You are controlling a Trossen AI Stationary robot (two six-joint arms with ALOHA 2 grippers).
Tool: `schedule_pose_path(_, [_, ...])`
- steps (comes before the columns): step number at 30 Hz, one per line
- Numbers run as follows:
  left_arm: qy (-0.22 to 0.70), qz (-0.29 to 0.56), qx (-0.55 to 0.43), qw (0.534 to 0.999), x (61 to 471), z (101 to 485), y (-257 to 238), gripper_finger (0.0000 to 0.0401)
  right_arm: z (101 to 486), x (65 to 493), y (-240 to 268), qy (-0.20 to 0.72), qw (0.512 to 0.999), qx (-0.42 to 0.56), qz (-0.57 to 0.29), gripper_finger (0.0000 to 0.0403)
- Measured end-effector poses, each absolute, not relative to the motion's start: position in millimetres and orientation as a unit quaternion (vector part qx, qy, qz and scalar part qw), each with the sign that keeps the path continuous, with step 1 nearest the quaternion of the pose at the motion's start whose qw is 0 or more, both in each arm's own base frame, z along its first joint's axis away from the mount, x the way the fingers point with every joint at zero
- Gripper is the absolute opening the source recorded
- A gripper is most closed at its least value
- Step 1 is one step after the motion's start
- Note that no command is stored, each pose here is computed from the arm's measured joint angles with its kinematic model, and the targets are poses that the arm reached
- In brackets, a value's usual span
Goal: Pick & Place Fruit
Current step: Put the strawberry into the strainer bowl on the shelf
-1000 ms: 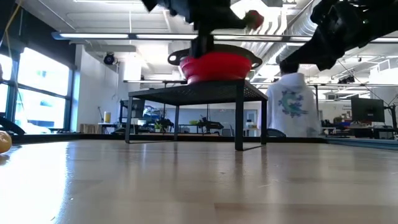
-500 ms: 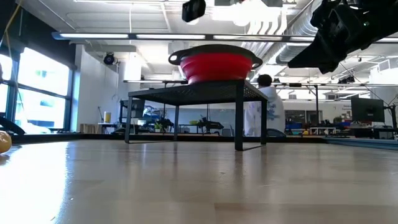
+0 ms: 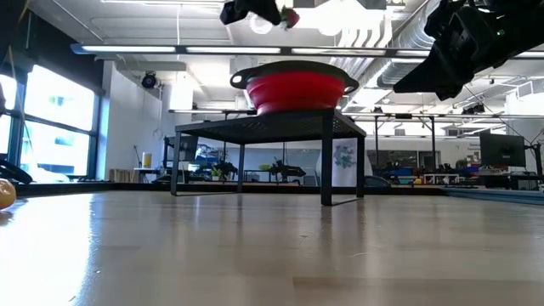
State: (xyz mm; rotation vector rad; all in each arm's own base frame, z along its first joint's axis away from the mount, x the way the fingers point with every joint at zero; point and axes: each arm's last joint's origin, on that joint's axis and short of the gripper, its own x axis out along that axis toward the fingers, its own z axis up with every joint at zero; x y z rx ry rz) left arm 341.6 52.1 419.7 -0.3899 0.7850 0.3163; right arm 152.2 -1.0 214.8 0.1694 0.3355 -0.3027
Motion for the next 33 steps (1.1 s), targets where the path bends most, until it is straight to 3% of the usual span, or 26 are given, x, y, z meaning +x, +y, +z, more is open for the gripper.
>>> schedule_pose_path(15, [0.386, 0.195, -0.169, 0.886, 360.7, 395.4, 105.2, 0.0, 214.6, 152.1, -1.1, 0.169, 0.972, 0.069, -0.148, 0.0002])
schedule_pose_path(28, [0.479, 0.238, -0.149, 0.832, 366.5, 362.9, 109.1, 0.0, 214.2, 151.9, -1.1, 0.172, 0.972, 0.068, -0.148, 0.0002])
schedule_pose_path(33, [0.483, 0.243, -0.119, 0.833, 371.1, 359.8, 105.8, 0.0, 214.1, 151.9, -1.2, 0.172, 0.971, 0.068, -0.15, 0.0002])
